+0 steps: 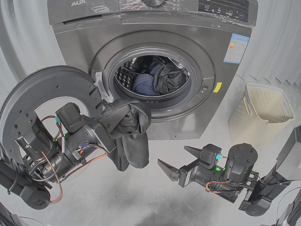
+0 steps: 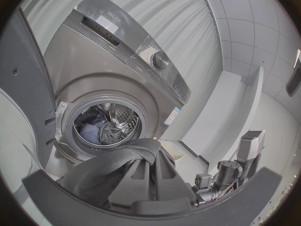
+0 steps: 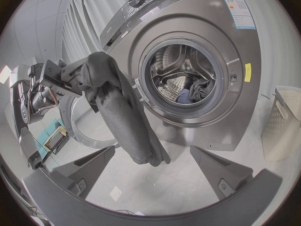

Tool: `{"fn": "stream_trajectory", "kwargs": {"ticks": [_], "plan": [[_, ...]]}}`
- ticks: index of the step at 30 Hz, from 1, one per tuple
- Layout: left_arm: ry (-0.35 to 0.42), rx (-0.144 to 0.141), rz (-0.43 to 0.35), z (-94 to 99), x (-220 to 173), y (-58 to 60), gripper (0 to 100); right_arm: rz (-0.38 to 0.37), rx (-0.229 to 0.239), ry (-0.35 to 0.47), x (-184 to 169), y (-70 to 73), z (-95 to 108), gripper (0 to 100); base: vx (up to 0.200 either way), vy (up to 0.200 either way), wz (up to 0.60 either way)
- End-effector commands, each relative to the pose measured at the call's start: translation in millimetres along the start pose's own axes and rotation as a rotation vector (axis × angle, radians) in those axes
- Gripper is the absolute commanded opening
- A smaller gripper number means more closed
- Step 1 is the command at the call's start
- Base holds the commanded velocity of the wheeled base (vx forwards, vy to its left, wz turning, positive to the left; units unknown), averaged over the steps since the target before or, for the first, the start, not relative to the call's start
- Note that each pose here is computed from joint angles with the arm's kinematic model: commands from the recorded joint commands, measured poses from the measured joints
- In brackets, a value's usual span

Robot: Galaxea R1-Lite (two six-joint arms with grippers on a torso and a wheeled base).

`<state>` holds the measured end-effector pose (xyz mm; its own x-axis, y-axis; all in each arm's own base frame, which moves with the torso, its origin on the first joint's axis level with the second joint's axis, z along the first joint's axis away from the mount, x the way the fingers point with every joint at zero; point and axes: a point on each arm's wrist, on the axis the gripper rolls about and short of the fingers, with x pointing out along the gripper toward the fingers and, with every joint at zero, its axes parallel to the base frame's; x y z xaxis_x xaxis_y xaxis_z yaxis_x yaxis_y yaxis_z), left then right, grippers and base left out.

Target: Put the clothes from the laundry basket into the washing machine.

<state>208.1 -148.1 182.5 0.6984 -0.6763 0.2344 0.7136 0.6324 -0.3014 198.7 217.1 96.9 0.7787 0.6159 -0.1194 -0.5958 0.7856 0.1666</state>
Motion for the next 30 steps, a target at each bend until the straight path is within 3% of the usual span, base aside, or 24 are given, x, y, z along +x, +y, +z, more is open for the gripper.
{"fn": "stream_trajectory", "kwargs": {"ticks": [1,14,26,30], "plan": [[0.003,-0.001,0.033,-6.1,10,6.8,0,0.010,-0.008,-0.006,11,3.7,-3,100,0.000,0.000,0.00],[-0.038,0.002,0.070,-4.9,23,10.6,0,0.085,-0.001,-0.090,49,27.6,-2,100,0.000,0.000,0.00],[-0.061,0.003,0.055,-3.7,25,7.8,0,0.082,-0.010,-0.160,81,30.0,3,100,0.000,0.000,0.00],[-0.061,0.003,0.052,-3.6,25,6.9,0,0.064,-0.012,-0.194,95,23.8,6,100,0.000,0.000,0.00]]}}
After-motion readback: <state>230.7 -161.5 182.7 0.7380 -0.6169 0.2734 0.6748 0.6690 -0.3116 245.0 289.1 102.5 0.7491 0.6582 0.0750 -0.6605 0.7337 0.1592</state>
